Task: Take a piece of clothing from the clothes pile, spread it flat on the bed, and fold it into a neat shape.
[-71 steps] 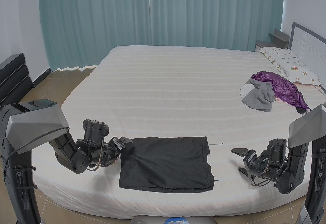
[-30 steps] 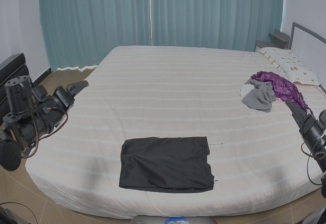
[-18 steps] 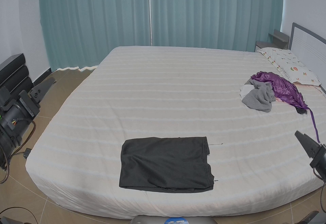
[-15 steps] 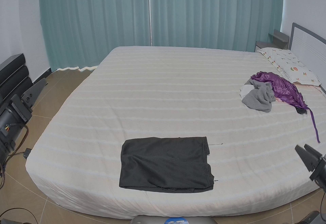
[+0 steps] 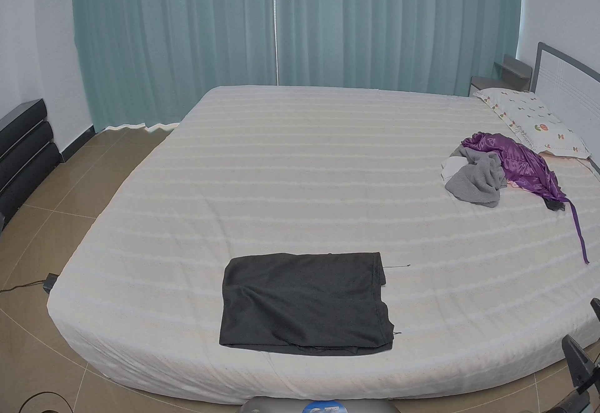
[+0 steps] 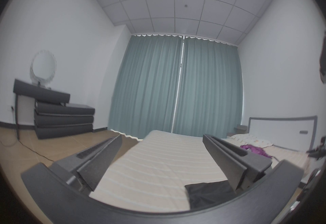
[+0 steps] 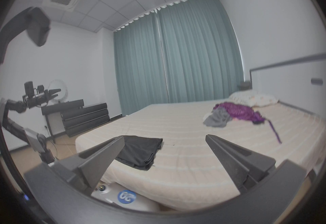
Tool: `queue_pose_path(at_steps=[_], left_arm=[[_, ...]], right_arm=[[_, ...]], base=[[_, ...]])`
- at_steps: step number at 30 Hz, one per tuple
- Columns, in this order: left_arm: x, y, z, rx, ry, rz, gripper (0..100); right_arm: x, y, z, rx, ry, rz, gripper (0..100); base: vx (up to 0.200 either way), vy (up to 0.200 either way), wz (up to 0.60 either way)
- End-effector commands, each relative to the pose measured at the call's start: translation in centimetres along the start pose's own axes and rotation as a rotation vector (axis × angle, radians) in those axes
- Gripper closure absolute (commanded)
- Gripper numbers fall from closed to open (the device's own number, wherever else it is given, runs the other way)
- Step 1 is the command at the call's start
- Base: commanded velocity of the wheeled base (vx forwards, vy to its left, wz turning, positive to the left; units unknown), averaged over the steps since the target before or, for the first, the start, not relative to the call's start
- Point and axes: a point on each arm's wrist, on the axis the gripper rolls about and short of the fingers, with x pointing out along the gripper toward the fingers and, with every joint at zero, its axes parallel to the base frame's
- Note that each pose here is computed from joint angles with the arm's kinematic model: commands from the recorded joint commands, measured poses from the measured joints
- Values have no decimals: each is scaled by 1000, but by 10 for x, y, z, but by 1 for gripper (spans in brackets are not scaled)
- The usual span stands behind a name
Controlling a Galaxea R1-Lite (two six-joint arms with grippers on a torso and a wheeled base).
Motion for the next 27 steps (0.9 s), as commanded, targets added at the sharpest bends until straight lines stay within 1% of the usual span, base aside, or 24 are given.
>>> queue_pose_path(at_steps=[1,4,7,9,10,11,12,13,15,18,19,21,23,26,27], left_arm=[[-50,11,2,61,-160,81,0],[-56,11,0,102,-182,101,0],[-65,13,-2,151,-217,106,0],[-69,14,-5,164,-229,106,0],[-72,15,-9,173,-235,108,0],[-72,15,-9,173,-234,108,0],[-74,16,-13,180,-239,110,0],[-76,16,-19,198,-242,128,0],[-78,16,-25,213,-247,151,0],[-83,17,-34,224,-262,134,0],[-81,17,-41,235,-244,132,0],[-78,19,-50,237,-219,131,0],[-74,20,-64,243,-191,128,0],[-70,22,-78,241,-199,126,0],[-70,22,-77,237,-202,127,0]], right_arm=[[-30,9,2,-146,-193,-32,0],[-31,10,4,-166,-211,-37,0],[-29,9,4,-220,-229,-47,0],[-28,8,2,-247,-233,-65,0],[-25,6,-3,-258,-224,-90,0],[-24,6,-4,-259,-224,-93,0],[-21,4,-9,-265,-214,-118,0],[-17,2,-16,-268,-206,-145,0],[-13,0,-24,-265,-211,-166,0],[-10,-2,-30,-264,-210,-183,0],[-10,-2,-31,-261,-206,-192,0],[-10,-3,-33,-255,-185,-199,0],[-9,-3,-38,-244,-130,-198,0],[-9,-4,-42,-234,-97,-196,0],[-9,-4,-42,-234,-97,-196,0]], base=[[0,0,0],[0,0,0],[0,0,0],[0,0,0],[0,0,0],[0,0,0],[0,0,0],[0,0,0],[0,0,0],[0,0,0],[0,0,0],[0,0,0],[0,0,0],[0,0,0],[0,0,0]])
